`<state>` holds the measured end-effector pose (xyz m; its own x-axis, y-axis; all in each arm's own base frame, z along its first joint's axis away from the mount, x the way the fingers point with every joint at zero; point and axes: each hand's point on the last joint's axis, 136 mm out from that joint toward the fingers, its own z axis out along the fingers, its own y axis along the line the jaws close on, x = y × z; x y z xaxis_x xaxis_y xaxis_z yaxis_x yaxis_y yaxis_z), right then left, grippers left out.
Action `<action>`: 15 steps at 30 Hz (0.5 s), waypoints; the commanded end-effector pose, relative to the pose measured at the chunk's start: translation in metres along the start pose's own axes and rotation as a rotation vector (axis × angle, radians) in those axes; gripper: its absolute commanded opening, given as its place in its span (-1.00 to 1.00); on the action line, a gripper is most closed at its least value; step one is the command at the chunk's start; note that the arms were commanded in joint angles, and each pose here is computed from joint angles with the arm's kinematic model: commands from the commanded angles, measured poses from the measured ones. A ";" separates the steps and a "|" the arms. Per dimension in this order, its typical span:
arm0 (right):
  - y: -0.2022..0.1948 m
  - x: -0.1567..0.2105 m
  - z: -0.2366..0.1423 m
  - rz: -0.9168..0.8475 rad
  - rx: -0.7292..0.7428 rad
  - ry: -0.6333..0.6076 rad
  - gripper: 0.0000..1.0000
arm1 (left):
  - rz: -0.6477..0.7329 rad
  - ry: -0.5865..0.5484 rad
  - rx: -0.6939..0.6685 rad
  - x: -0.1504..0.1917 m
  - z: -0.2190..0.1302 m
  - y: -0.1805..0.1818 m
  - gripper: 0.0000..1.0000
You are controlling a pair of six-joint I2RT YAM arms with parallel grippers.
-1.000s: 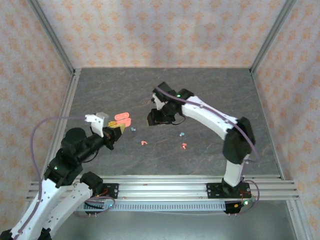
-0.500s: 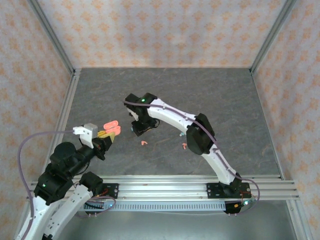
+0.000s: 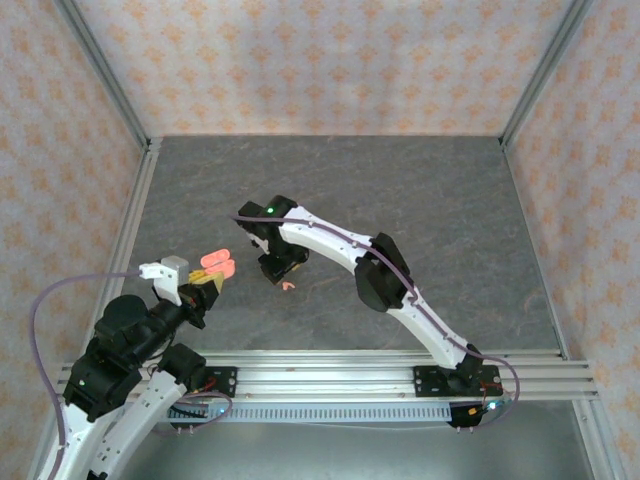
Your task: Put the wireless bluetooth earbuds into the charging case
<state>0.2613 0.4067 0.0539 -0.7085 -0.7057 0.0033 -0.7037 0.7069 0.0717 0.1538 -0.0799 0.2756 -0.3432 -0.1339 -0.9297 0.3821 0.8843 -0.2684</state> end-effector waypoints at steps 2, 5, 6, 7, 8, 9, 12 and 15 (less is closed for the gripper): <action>-0.003 0.010 0.006 -0.012 0.017 0.047 0.02 | -0.017 -0.011 -0.015 0.002 0.001 0.004 -1.00; -0.002 0.012 0.010 -0.010 0.010 0.058 0.01 | -0.020 -0.012 -0.011 0.002 0.004 0.003 -1.00; -0.001 0.012 0.011 -0.010 0.007 0.059 0.01 | -0.020 -0.010 -0.011 0.002 0.005 0.003 -1.00; -0.001 0.013 0.011 -0.010 0.006 0.061 0.01 | -0.022 -0.007 -0.011 0.003 0.006 0.003 -1.00; 0.000 0.013 0.012 -0.008 0.001 0.064 0.01 | -0.022 -0.004 -0.009 0.004 0.007 0.003 -1.00; 0.001 0.014 0.012 -0.007 -0.004 0.067 0.01 | -0.022 -0.001 -0.009 0.004 0.007 0.003 -1.00; 0.006 0.016 0.014 -0.003 -0.031 0.072 0.02 | -0.025 0.005 -0.008 0.006 0.008 0.003 -1.00; 0.012 0.017 0.017 -0.002 -0.052 0.077 0.02 | -0.027 0.008 -0.009 0.007 0.006 0.003 -1.00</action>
<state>0.2497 0.4033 0.0418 -0.7068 -0.7052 0.0556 -0.6982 0.7081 0.1049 0.1566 -0.0813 0.2648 -0.3694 -0.1337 -0.9196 0.3722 0.8854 -0.2783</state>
